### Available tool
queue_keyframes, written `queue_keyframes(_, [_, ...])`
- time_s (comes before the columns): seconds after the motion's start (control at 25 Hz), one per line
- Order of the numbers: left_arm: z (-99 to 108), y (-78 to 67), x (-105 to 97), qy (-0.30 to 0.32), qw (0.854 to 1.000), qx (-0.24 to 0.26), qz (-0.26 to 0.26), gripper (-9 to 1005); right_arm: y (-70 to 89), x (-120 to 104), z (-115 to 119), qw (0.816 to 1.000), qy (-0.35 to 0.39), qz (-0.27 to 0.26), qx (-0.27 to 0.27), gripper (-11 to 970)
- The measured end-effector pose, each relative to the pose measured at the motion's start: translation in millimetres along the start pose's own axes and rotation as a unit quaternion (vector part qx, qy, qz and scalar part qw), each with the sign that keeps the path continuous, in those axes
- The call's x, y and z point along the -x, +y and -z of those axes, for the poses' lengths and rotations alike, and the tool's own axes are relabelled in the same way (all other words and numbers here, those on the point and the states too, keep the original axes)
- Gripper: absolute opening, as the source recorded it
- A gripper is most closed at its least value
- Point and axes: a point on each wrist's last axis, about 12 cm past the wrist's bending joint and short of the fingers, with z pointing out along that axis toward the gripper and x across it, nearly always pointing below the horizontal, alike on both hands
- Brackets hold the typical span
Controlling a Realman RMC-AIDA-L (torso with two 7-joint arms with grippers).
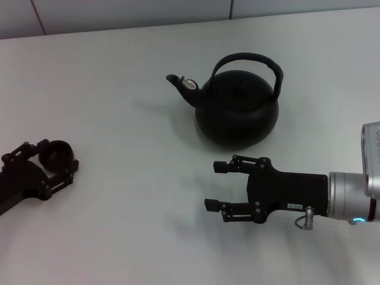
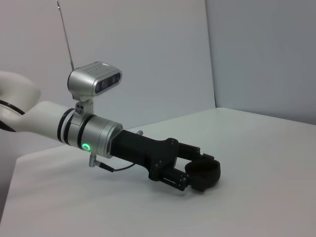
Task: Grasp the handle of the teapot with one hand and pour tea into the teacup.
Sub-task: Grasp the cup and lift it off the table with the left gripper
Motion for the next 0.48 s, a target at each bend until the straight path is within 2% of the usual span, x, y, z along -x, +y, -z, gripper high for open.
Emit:
queue_keyframes(0.2, [-1.3, -1.3, 0.7, 0.001, 1.0, -0.006, -0.004, 808, -0.1, 0.3, -0.1, 1.0, -0.001, 0.0, 0.0, 787])
queue_keyframes(0.48, [-3.7, -1.4, 5.0, -0.007, 1.0, -0.012, -0.003, 694, -0.2, 0.6, -0.2, 1.0, -0.001, 0.0, 0.0, 786])
